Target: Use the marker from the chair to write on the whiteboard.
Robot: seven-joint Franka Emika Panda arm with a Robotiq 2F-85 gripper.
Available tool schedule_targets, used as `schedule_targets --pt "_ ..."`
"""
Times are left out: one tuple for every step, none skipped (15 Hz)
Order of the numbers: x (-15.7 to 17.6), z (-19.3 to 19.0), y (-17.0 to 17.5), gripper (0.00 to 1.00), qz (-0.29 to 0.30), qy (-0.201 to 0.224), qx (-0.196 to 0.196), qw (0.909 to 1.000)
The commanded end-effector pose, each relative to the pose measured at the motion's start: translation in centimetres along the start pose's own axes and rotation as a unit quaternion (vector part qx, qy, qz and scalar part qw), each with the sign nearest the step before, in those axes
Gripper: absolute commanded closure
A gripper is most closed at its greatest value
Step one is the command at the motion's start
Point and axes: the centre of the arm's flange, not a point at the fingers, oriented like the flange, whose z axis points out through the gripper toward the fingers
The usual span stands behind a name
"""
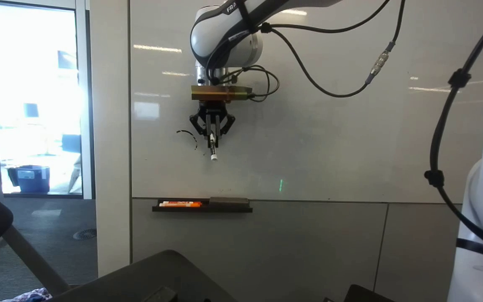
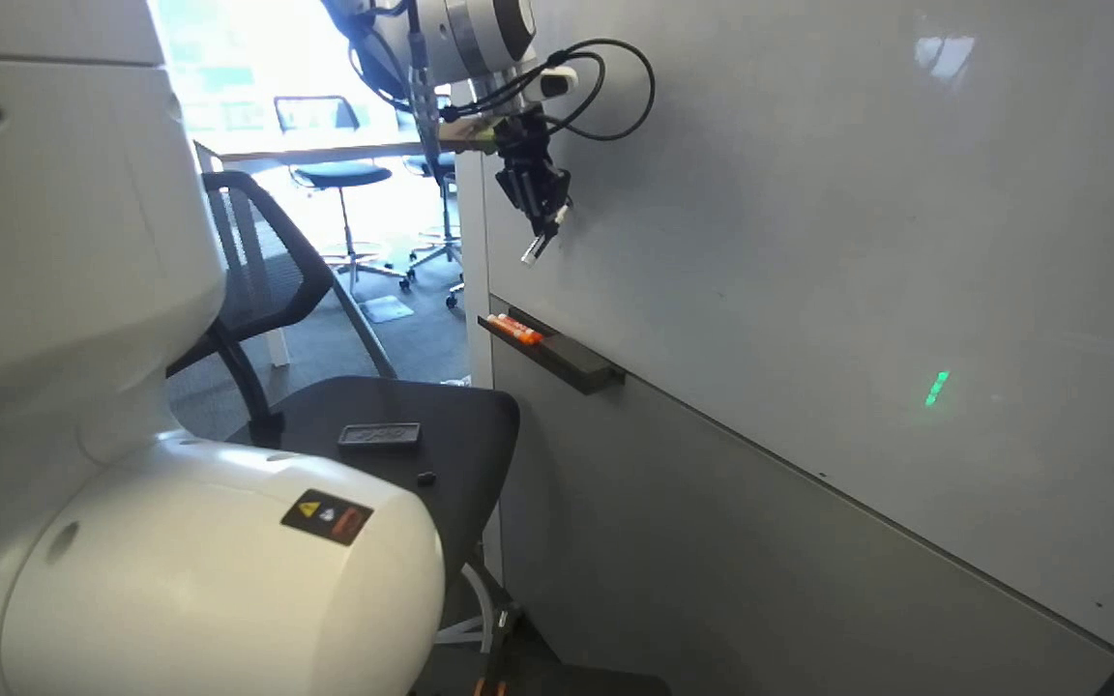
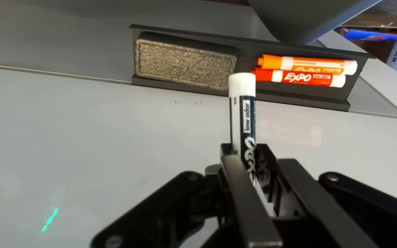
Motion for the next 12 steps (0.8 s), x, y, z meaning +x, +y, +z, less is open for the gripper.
schedule_targets --pt "0.9 -1.1 -3.2 0.91 -0.026 0.036 -0.001 0.999" --pt "0.6 -1.6 -3.9 0.91 -0.035 0.043 0.001 0.9984" --pt "0.3 -2.1 -4.4 0.91 -0.043 0.049 0.005 0.9978" --pt "0.1 -2.7 -4.8 0.91 -0.045 0.055 0.008 0.9975" --pt "0.0 -3.2 -5.0 0.91 -0.046 0.059 0.011 0.9971" --pt "-0.2 -3.6 -5.1 0.92 -0.048 0.06 0.016 0.9969" --pt "-0.2 -3.8 -5.2 0.92 -0.048 0.059 0.018 0.9969" --pt "-0.4 -3.6 -5.2 0.92 -0.051 0.054 0.022 0.997" --pt "-1.0 -3.4 -5.3 0.92 -0.06 0.036 0.037 0.9969" --pt "-1.6 -3.4 -5.3 0.92 -0.065 0.024 0.043 0.9967" --pt "-2.4 -3.6 -5.3 0.93 -0.072 0.009 0.056 0.9958" --pt "-3.1 -3.8 -5.3 0.94 -0.082 -0.006 0.068 0.9943"
